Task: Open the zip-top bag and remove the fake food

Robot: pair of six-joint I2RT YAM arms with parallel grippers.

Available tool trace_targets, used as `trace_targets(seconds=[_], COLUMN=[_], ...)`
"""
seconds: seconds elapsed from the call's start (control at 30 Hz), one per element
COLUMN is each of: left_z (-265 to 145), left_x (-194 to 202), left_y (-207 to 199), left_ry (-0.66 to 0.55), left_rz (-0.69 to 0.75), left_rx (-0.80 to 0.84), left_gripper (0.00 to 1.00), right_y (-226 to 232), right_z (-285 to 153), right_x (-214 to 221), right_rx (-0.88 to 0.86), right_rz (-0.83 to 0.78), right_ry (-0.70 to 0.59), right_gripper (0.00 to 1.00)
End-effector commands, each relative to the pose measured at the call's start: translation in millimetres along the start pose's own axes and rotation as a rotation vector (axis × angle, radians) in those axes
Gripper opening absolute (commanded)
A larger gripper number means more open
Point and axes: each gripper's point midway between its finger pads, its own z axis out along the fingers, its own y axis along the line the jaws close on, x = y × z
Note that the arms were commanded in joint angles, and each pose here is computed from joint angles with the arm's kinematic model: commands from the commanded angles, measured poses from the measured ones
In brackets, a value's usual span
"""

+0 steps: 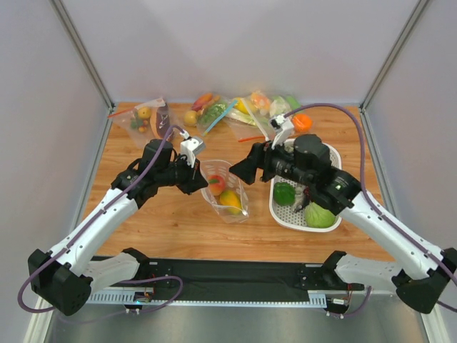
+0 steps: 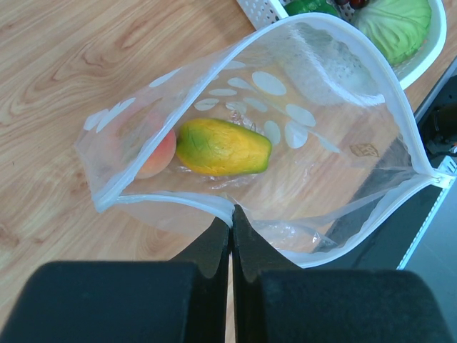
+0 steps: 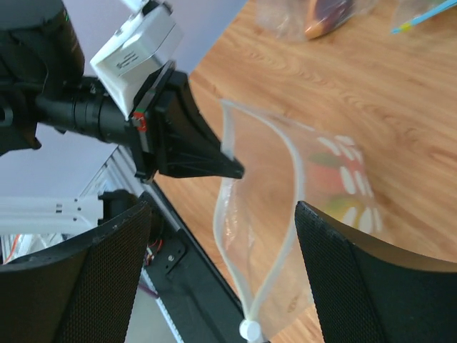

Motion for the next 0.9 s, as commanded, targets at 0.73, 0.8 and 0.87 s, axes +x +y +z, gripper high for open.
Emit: trace_targets(seconds=[0.73,0.8,0.87], left_z=[-9,-9,-8], left_x=[-18,-18,-18], left_y=[-2,-2,-3], left_ry=[-0.050,-0.052,-0.051], left_rz=[0.039,0.039,0.040], left_rx=[-0.009,-0.009,-0.006], left_gripper=[0.00,0.00,0.00], right_y=[-33,-41,-44], right_z=[74,75,77], right_x=[59,65,70], right_rx=[0.272,0.308,0.324], right_rz=[-0.024,-0.037,-0.051], right_ry=[0.158,0.178,0.196], right_gripper=[0.68,0.67,0.66])
